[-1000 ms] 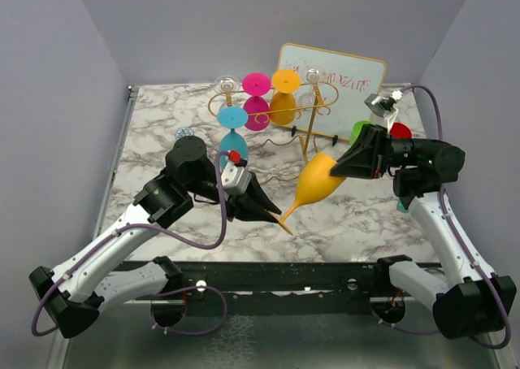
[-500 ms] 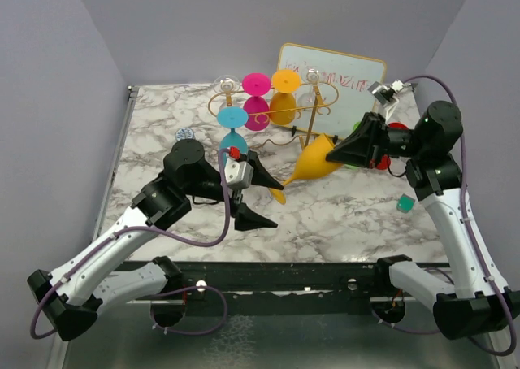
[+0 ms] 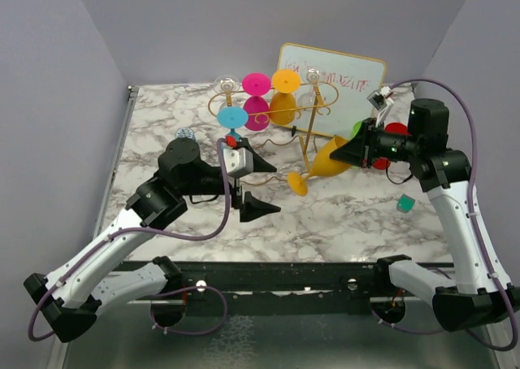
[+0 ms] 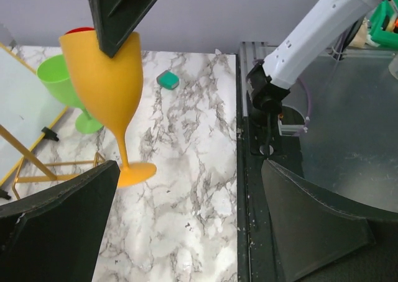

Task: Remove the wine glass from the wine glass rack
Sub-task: Place the wine glass at the center of the board.

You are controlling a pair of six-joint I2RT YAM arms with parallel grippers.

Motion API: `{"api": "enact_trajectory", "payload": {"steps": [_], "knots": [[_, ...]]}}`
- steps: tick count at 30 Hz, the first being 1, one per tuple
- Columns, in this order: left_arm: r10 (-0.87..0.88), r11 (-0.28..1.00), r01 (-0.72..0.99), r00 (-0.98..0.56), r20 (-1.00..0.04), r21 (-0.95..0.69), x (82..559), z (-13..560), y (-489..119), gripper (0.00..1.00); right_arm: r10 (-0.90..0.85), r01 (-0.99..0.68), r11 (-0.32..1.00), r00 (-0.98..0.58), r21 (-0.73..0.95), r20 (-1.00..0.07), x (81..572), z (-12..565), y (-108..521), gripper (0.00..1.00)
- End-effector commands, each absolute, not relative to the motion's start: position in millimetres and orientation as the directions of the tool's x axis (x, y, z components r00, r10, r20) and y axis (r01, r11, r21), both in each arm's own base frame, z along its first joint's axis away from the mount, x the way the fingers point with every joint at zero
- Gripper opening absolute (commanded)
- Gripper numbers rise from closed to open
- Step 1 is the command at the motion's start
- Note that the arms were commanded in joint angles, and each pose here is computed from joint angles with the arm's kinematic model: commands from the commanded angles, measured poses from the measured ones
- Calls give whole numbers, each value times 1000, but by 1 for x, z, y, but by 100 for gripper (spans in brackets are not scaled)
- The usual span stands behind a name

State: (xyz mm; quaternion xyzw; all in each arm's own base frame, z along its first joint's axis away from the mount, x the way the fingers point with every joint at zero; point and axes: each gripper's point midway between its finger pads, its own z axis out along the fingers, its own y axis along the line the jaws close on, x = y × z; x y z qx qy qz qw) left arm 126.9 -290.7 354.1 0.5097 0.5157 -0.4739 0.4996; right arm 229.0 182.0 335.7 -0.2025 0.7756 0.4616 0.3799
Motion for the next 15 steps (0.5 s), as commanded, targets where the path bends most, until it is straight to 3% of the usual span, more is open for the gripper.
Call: {"api": "enact_trajectory", "payload": {"steps": [1,7,15], "knots": [[116,118,992,-53,-992,-39,144,351,-291,99,-6,-503,750,-653,428,-757,247,303,143,0],[119,157,987,-51,-992,-32,151,352,-291,99,15,-366,868,-655,335,-755,262,285,114,0],[88,334,942,-81,-993,-47,178,356,-281,99,116,-72,975,-644,211,-756,285,260,66,0]]}}
